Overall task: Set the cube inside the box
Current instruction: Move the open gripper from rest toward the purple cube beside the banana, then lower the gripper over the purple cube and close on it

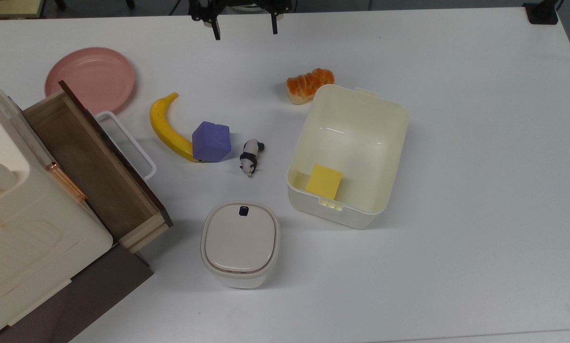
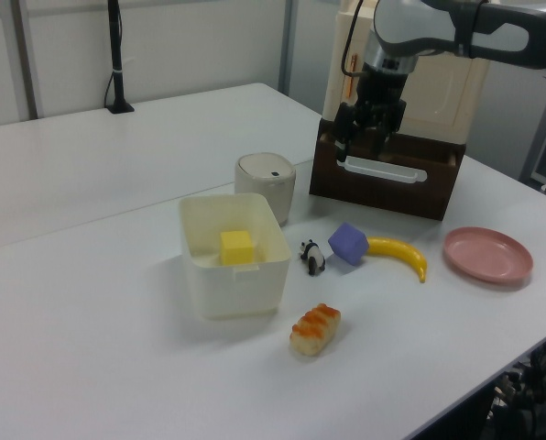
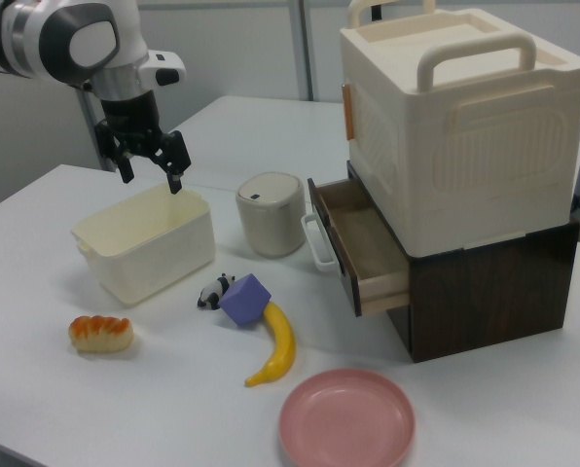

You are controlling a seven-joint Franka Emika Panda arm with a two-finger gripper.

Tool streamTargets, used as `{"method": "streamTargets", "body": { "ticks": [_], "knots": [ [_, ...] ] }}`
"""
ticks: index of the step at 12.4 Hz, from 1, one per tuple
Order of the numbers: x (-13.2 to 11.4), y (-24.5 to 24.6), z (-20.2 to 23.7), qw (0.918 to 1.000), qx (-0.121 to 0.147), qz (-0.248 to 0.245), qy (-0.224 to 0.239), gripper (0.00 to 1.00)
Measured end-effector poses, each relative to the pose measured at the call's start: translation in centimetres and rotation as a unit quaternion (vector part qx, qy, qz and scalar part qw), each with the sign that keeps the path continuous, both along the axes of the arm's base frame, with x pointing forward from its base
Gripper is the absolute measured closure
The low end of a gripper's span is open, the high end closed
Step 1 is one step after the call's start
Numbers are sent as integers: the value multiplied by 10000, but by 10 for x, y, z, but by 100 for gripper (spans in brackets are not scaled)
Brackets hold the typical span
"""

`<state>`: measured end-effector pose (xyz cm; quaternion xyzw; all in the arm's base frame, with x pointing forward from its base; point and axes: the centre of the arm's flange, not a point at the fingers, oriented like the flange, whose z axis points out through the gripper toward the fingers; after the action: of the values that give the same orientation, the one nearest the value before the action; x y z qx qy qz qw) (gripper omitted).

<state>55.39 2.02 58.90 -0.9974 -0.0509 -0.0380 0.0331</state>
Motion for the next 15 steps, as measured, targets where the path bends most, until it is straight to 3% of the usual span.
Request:
{"method": "streamTargets", "body": {
  "ticks": [3, 5, 7, 9, 12, 15],
  "knots": [
    [0, -7, -4, 9966, -63, 825, -21, 0],
    [0, -15, -6, 9898, -146, 1415, -41, 0],
    [2, -23, -13, 9806, -428, 1913, -89, 0],
    [9, -26, -30, 9684, -686, 2387, -228, 0],
    [20, -40, -56, 9430, -1072, 3145, -191, 0],
    [31, -53, -84, 9253, -1126, 3622, -18, 0]
  ]
}}
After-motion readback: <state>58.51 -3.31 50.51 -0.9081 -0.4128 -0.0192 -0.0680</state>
